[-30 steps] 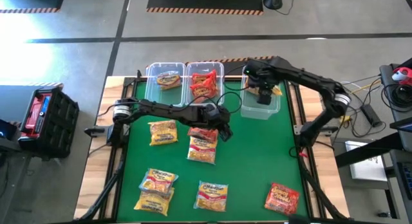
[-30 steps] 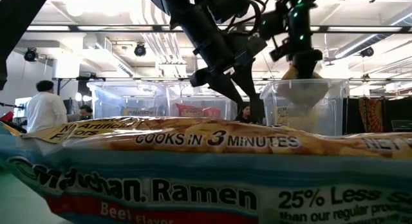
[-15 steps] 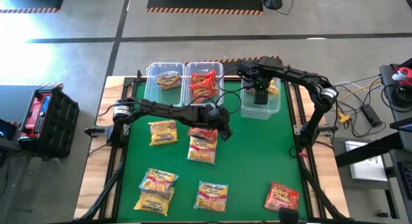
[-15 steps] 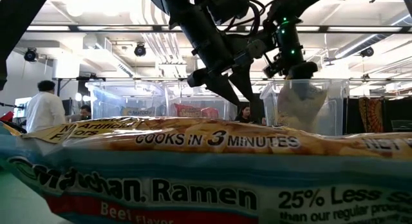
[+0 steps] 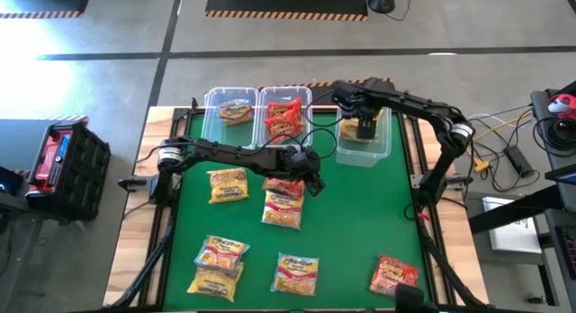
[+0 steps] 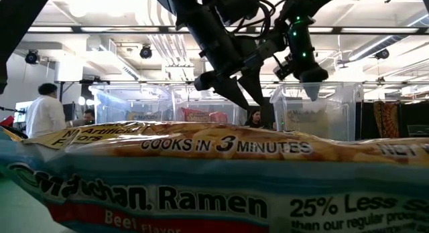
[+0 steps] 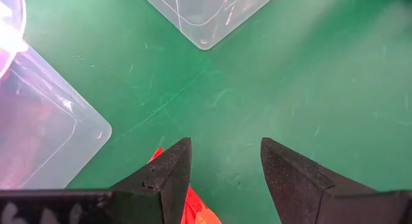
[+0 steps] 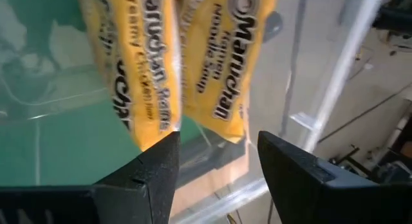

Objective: Sort Maruchan noodles
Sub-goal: Put the bottom orange noodle pack into the top center transparent bin

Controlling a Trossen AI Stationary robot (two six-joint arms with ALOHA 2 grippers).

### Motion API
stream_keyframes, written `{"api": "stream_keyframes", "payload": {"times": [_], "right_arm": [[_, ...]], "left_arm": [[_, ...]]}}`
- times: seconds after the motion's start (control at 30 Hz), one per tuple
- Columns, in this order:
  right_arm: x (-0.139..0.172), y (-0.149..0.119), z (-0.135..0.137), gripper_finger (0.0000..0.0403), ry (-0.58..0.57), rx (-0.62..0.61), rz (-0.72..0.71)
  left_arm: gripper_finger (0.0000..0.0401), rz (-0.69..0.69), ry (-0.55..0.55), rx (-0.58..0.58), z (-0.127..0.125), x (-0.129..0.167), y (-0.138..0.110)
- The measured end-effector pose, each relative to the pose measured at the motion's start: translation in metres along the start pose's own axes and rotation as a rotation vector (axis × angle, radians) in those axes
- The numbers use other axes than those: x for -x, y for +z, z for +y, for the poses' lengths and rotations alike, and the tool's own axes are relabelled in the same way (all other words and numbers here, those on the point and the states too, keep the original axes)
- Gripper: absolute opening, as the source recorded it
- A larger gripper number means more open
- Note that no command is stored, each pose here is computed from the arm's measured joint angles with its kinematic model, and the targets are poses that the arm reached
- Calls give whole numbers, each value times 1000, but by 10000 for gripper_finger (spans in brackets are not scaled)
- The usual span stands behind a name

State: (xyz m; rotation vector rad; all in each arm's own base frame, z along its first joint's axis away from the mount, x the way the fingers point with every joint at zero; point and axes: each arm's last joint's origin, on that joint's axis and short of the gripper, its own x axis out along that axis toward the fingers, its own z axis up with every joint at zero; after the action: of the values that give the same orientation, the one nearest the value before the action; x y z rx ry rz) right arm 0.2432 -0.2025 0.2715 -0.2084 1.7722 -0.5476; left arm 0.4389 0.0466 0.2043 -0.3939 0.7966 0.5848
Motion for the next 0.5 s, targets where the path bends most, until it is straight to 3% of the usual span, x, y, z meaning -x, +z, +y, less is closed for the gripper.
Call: {"api": "stream_keyframes", "payload": {"times": [0.17,0.27,0.5], "right_arm": [[17,-11,-6,191,-40,-55,-76],[32,-24,-8,186,-35,-150,-141],[71,-55,-3,178,258,-395,-416]], "left_arm": [[170,-9,5,-16,1,6,2],[170,-28,12,-11,3,13,7],[170,-18,21,29,8,35,12]]}}
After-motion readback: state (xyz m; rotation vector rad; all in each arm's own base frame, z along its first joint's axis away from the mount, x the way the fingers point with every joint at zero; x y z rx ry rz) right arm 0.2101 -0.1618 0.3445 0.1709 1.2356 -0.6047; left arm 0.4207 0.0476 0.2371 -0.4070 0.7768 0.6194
